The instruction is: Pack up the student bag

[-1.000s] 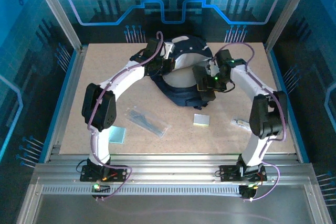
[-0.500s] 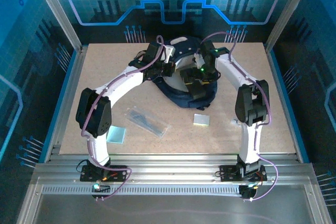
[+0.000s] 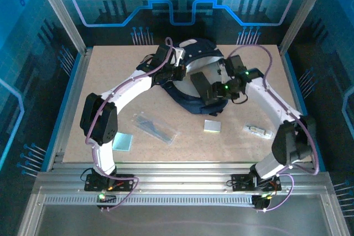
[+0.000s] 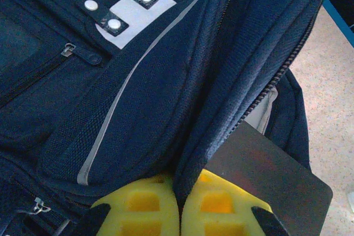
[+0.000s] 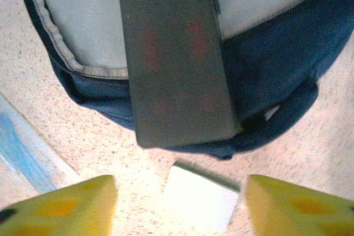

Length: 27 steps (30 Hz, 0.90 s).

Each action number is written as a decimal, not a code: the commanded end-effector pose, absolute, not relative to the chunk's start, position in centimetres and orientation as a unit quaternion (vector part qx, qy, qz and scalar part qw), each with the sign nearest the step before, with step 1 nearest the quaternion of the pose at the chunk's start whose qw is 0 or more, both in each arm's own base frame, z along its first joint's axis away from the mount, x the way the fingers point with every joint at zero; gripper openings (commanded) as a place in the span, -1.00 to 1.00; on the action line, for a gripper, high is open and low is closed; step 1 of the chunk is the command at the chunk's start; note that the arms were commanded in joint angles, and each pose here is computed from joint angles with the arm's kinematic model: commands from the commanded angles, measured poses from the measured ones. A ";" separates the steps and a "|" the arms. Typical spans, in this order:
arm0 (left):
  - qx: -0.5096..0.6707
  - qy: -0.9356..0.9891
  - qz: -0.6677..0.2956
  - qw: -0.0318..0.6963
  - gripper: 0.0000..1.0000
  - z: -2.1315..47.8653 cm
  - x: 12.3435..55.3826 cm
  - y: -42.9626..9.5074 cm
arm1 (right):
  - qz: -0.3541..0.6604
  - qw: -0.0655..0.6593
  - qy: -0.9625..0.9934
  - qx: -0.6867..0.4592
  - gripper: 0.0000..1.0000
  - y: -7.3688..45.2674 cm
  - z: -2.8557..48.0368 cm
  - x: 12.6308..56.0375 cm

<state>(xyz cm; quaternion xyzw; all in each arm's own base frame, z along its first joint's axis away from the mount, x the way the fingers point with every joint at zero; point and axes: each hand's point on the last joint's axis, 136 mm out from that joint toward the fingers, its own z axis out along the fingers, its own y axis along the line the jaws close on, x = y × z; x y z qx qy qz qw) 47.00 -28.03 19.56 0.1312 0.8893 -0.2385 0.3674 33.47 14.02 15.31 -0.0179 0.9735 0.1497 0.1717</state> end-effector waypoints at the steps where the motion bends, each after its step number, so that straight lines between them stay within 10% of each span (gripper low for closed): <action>1: 0.123 0.866 -0.277 0.398 -1.00 24.3 45.9 -28.9 | 0.186 0.171 0.967 0.008 0.04 15.4 13.8 32.1; 27: 0.166 0.843 -0.324 0.397 -1.00 27.6 42.6 -31.8 | 0.213 0.366 0.905 -0.028 -0.40 21.7 10.7 47.3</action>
